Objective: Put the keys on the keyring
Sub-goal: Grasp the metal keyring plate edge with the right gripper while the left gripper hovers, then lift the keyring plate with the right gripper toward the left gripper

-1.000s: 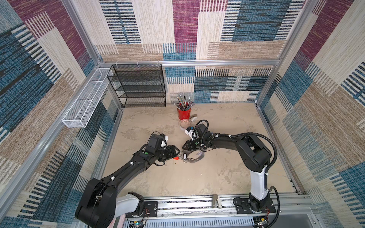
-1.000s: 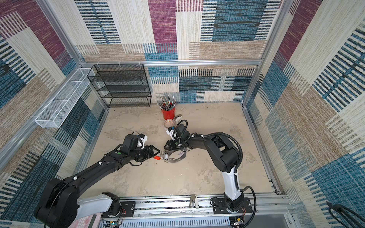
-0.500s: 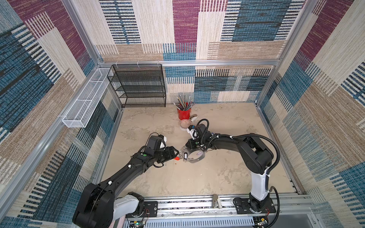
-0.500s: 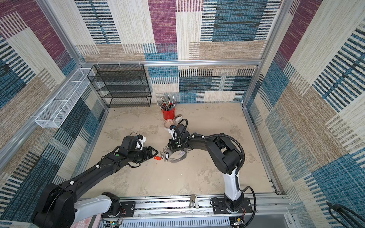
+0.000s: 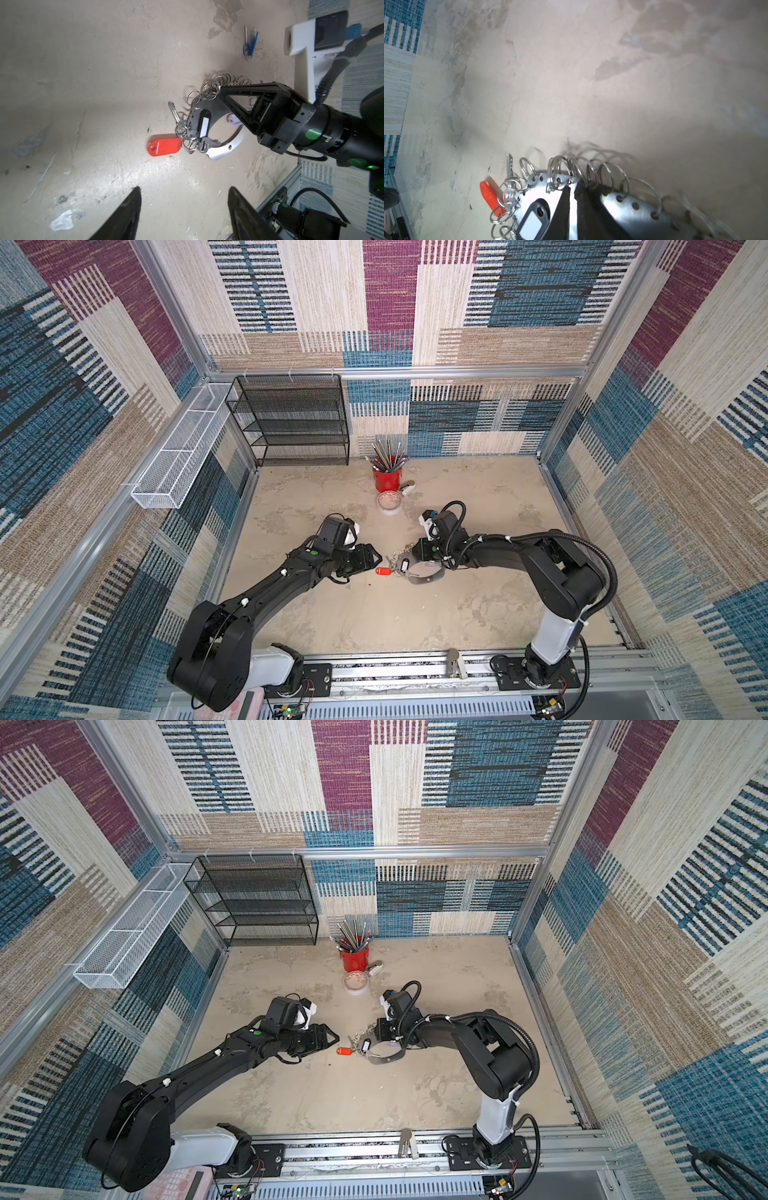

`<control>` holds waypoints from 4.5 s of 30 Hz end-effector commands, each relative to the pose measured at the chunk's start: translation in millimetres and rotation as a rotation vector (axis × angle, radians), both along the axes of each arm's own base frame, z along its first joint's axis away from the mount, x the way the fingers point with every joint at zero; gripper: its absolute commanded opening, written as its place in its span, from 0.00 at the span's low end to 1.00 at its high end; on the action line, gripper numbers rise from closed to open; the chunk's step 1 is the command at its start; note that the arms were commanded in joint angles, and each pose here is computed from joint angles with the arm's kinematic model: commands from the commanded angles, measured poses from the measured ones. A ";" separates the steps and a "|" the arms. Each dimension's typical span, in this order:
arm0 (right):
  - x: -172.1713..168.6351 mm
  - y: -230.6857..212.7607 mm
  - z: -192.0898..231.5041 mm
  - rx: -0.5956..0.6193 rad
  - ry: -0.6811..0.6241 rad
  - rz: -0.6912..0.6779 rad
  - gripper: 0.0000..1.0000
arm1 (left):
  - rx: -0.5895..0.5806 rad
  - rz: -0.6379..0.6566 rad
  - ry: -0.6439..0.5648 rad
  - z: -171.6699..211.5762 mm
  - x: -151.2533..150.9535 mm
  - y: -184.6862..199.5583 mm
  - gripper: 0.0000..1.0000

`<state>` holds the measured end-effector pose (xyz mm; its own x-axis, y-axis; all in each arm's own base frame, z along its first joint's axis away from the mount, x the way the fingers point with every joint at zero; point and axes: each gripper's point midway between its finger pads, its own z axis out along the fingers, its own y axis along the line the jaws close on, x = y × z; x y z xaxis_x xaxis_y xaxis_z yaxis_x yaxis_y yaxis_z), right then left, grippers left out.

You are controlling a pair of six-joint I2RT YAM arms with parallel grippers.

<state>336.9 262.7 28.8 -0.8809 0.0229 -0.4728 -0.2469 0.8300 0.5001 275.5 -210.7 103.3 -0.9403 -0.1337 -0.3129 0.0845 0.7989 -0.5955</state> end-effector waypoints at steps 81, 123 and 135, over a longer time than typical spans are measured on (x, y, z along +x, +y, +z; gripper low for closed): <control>-18.3 63.9 84.7 0.056 -0.265 0.405 0.00 | -0.138 0.088 -0.171 67.5 3.6 34.2 0.77; -95.9 68.1 276.1 0.551 -0.723 0.701 0.00 | -0.435 -0.422 -0.416 185.5 -14.5 -51.0 0.50; -116.2 54.9 301.0 0.693 -0.710 0.774 0.00 | -0.555 -0.432 -0.542 212.3 -30.8 -48.6 0.37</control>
<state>232.3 318.8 308.3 -0.3652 0.0119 -0.9308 -0.9299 0.0411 0.3654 250.4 -254.7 296.6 -0.7223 -0.0519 -0.6897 0.6416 0.3223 -0.6961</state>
